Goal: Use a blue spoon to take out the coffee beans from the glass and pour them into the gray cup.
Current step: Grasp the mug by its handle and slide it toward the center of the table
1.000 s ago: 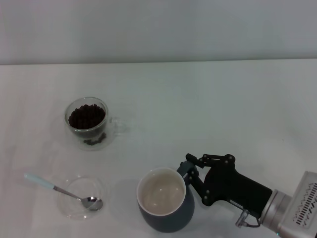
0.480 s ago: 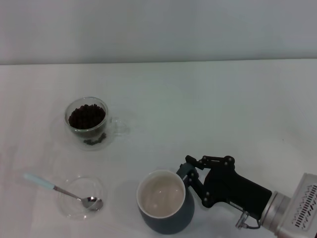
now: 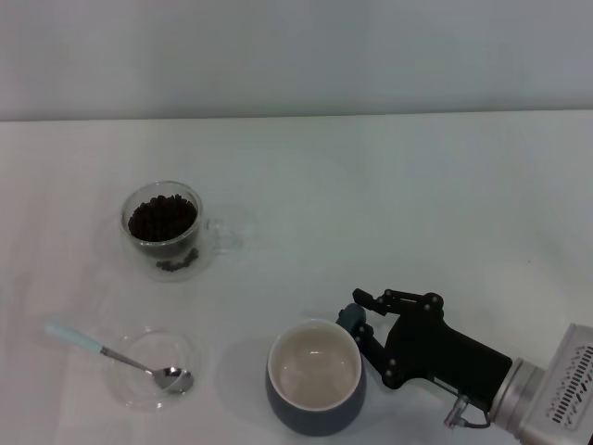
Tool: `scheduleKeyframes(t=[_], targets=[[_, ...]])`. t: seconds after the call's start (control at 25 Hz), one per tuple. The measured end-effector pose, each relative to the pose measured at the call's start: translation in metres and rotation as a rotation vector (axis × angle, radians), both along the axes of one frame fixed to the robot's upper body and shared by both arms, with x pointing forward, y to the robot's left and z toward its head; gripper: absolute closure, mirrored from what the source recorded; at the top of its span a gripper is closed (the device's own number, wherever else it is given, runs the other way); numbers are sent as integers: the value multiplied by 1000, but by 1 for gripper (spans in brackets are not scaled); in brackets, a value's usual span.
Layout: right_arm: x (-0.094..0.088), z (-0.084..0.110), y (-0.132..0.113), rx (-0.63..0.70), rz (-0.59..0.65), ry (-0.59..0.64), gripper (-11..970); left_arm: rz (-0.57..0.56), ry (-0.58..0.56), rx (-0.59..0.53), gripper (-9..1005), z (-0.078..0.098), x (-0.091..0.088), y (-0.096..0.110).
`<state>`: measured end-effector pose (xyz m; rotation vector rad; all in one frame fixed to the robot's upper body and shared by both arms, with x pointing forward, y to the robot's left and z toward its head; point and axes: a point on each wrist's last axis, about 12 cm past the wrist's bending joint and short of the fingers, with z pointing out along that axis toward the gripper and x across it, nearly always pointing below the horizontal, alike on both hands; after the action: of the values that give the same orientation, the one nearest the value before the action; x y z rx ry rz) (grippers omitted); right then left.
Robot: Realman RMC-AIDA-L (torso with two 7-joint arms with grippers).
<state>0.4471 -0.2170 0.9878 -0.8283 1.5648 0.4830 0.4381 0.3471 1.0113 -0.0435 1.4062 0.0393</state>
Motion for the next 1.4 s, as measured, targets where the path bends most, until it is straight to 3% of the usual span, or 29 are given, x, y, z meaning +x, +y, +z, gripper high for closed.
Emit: scheduleKeyframes(t=[0.2, 0.84, 1.4], targets=[[-1, -2, -5, -8, -14, 11, 690, 12, 5, 3, 103, -1, -4, 3], [-2, -5, -13, 19, -52, 58, 387, 14, -1, 38, 104, 1, 0, 4], [-19, -7, -27, 43, -44, 52, 368, 20, 2, 46, 104, 1, -1, 5]])
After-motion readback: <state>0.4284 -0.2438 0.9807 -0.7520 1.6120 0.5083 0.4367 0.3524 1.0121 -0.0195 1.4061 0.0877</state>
